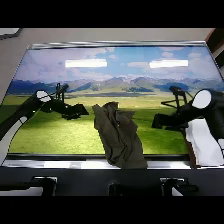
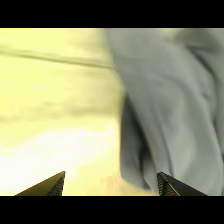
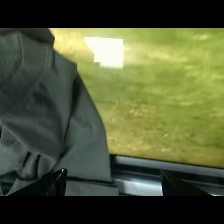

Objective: Fold the shirts.

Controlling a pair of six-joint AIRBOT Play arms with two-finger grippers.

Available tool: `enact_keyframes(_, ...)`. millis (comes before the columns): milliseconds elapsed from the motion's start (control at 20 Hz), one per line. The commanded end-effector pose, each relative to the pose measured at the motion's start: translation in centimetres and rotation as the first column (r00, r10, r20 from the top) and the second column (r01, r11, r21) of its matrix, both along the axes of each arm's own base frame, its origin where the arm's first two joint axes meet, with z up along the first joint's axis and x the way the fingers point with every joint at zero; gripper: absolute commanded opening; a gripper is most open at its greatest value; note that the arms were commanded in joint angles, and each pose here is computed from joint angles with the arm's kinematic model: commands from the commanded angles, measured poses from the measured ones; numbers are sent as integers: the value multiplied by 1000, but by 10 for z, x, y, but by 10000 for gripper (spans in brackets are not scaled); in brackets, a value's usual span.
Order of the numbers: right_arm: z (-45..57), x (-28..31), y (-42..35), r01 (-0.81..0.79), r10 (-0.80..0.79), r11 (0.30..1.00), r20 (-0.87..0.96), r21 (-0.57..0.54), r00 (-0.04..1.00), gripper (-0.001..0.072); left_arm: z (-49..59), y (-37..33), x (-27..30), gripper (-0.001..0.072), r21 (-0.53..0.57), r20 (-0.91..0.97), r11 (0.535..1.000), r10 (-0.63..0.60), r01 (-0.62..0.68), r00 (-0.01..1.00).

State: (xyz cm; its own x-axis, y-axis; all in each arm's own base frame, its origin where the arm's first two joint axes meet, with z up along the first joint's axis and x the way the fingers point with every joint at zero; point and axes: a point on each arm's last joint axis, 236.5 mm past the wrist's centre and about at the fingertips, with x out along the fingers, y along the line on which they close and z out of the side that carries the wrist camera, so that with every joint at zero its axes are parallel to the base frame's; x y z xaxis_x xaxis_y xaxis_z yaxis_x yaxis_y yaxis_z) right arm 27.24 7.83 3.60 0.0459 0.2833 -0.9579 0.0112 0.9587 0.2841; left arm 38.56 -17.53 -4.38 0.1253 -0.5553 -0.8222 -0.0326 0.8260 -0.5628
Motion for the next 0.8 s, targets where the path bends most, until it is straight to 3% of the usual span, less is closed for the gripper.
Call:
enact_keyframes(0,-31,-31,20,-9,20,996,-118,88,993,673,-19,-14,31,632,-103,-23,982,155,-156,988)
enact_keyframes(350,-35,-38,26,-1,18,993,-147,117,989,673,-24,-60,75,632,-208,64,927,332,-313,941)
enact_keyframes(500,-35,-39,26,2,16,993,-154,118,988,673,-34,-72,76,632,-218,46,917,353,-335,935)
enact_keyframes(550,-35,-40,26,1,17,993,-156,118,988,673,-37,-73,75,588,-214,44,918,351,-335,935)
enact_keyframes(650,-36,-40,25,0,17,994,-156,111,988,678,-37,-71,77,265,-213,48,916,357,-340,933)
enact_keyframes(750,-45,-44,16,-4,17,997,-167,75,986,702,-37,-69,78,28,-212,54,916,358,-340,932)
